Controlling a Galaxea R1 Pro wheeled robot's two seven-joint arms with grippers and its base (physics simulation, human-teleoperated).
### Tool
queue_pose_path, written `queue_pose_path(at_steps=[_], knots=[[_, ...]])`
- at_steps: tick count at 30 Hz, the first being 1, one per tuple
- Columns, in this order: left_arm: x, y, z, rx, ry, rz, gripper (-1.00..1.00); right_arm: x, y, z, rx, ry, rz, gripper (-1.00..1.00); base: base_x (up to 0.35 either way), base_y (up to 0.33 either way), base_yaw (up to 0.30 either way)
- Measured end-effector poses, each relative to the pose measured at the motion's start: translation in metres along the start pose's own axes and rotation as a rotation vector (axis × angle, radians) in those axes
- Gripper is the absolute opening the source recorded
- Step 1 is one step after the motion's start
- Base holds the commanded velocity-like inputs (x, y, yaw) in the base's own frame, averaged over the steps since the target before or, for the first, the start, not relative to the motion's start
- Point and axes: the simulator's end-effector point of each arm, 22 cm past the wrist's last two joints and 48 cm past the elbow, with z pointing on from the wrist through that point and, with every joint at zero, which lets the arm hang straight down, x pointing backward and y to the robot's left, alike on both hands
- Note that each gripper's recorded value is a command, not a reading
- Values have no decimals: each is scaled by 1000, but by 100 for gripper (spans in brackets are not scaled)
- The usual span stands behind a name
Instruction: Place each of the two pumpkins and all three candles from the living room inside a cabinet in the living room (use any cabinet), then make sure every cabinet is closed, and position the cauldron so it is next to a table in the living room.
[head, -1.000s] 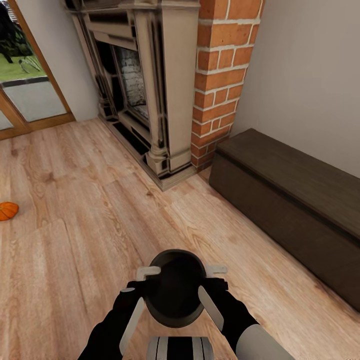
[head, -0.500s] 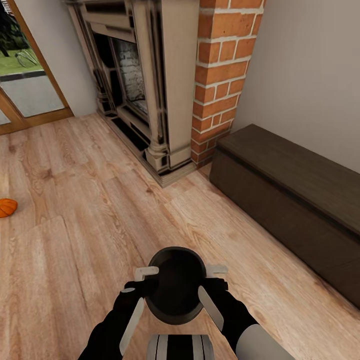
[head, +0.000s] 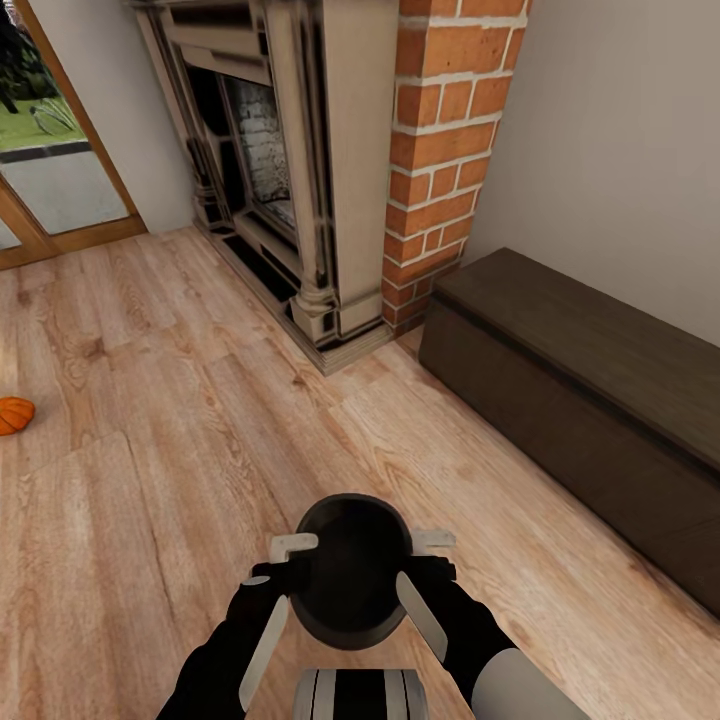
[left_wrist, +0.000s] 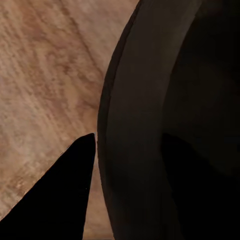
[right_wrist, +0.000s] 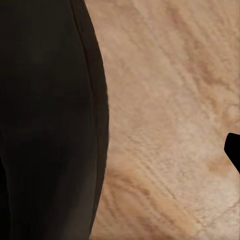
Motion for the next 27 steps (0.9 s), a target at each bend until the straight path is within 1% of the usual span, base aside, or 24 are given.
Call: queue_pose_path(at_steps=[2, 5, 6, 7, 9, 27], knots=[[0, 2, 0, -7, 0, 9, -100, 0, 0, 0, 0, 0, 0, 100, 0, 0, 0], [0, 0, 0, 1, 0, 1, -100, 1, 1, 0, -4, 2, 4, 100, 0, 0, 0], [0, -2, 0, 10, 0, -9, -100, 0, 1, 0, -4, -1, 4, -100, 0, 0, 0], [0, -5, 0, 18, 2, -15, -100, 0, 2, 0, -5, -1, 5, -100, 0, 0, 0], [1, -6, 0, 20, 2, -9, -100, 0, 2, 0, -8, -1, 6, -100, 0, 0, 0], [1, -6, -1, 19, 4, -8, -100, 0, 3, 0, -10, -1, 7, -100, 0, 0, 0]])
